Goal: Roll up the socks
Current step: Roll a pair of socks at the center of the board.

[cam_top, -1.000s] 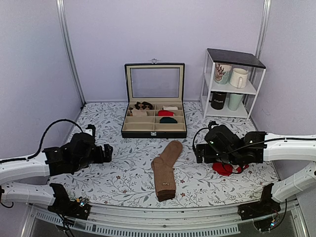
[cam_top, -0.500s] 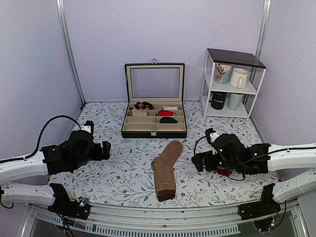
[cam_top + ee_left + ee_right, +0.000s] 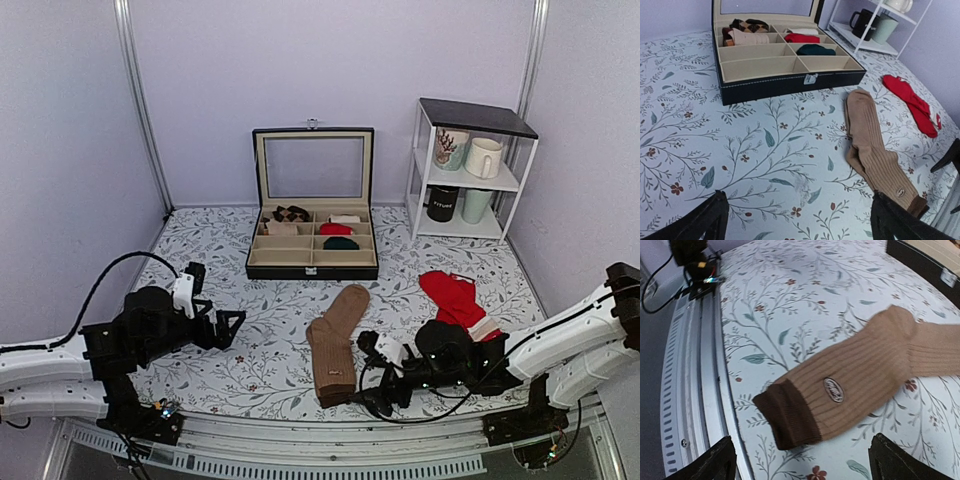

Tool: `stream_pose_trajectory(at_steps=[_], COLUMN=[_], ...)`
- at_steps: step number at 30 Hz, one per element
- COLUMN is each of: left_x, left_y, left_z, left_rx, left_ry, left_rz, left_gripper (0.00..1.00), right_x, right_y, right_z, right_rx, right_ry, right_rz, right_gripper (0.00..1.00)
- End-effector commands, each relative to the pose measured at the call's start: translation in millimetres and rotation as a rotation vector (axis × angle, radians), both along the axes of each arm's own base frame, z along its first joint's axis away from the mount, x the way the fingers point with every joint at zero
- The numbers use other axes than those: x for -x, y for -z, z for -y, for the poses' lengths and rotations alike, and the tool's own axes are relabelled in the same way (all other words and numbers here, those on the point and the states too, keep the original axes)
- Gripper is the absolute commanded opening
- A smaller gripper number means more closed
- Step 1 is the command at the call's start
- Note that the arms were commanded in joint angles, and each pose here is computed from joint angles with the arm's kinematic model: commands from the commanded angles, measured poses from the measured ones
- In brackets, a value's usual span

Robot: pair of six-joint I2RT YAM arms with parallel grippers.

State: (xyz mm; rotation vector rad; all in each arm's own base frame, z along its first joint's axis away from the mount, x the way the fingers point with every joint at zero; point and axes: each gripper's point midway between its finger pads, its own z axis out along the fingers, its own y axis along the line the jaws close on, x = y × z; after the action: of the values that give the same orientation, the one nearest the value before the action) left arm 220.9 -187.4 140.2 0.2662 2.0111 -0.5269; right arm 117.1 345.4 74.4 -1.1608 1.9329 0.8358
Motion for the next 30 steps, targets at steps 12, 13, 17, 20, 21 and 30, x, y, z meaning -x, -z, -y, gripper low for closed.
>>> stream_pose_trajectory(at_steps=[12,13,17,20,21,30], left_x=[21,21,23,24,24,27], left_y=[26,27,27,26,26,17], left_z=[13,14,20,23,23,36], left_rx=[0.010,0.012,0.034,0.043,0.042,0.073], left_ry=[0.116,0.121,0.152,0.169,0.170,0.226], left_rz=[-0.070,-0.074,-0.066,-0.057,-0.057,-0.055], left_gripper=[1.00,0.99,0.99,0.99,0.99,0.99], right_x=[32,32,33,29,29,32], right_y=[6,11,20,25,26,59], right_z=[-58,-59,-60,-57,-56,-45], right_rx=[-0.032,-0.024,-0.015,-0.006,-0.005,0.067], right_ry=[-0.308,-0.308,-0.299,-0.277,-0.275,-0.263], right_rz=[0.208,0.203,0.199,0.204,0.205,0.153], right_gripper=[0.76,0.73,0.66,0.61,0.58,0.37])
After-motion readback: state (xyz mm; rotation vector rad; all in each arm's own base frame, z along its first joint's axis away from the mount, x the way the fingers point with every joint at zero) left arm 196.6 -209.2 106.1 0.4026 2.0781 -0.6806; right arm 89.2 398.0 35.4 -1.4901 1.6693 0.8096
